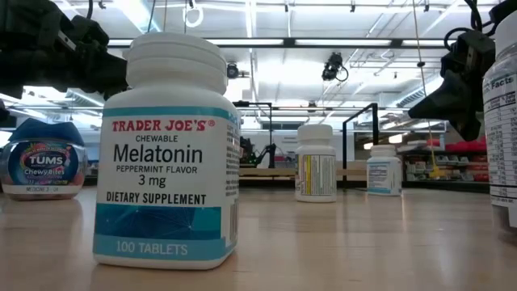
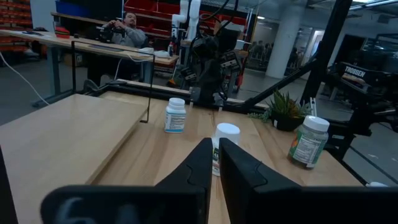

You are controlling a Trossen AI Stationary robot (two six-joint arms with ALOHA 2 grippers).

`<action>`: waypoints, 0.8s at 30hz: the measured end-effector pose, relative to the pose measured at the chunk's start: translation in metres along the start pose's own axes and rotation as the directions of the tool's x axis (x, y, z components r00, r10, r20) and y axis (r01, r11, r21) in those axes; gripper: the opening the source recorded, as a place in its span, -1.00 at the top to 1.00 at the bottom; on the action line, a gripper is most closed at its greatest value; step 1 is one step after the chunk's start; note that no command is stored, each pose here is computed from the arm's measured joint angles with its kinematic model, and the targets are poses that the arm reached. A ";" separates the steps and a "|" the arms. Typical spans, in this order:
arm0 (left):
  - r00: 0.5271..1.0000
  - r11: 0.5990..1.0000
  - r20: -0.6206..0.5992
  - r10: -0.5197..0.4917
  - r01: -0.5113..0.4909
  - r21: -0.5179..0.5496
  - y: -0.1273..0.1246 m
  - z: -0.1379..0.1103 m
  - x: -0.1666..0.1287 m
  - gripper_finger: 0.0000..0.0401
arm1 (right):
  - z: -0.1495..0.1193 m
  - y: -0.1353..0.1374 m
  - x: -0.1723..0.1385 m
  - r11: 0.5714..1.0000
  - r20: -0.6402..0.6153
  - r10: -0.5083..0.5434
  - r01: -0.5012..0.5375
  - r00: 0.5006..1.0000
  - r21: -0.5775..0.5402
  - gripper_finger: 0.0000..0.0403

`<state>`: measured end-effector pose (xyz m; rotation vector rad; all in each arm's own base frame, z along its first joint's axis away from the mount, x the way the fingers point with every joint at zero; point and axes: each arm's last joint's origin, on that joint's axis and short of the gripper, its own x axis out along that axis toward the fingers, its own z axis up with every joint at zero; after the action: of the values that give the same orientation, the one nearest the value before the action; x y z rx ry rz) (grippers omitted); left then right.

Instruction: Pick and place medicine bottles onto shelf by color

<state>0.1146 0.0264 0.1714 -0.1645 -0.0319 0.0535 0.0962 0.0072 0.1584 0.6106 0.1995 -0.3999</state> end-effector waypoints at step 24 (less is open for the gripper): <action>1.000 1.000 0.000 0.000 0.000 0.001 0.000 0.000 0.000 0.86 | 0.000 0.000 0.000 1.000 0.000 0.000 0.000 1.000 0.000 0.92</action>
<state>0.1146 0.0264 0.1714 -0.1631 -0.0320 0.0540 0.0962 0.0072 0.1585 0.6104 0.1995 -0.3996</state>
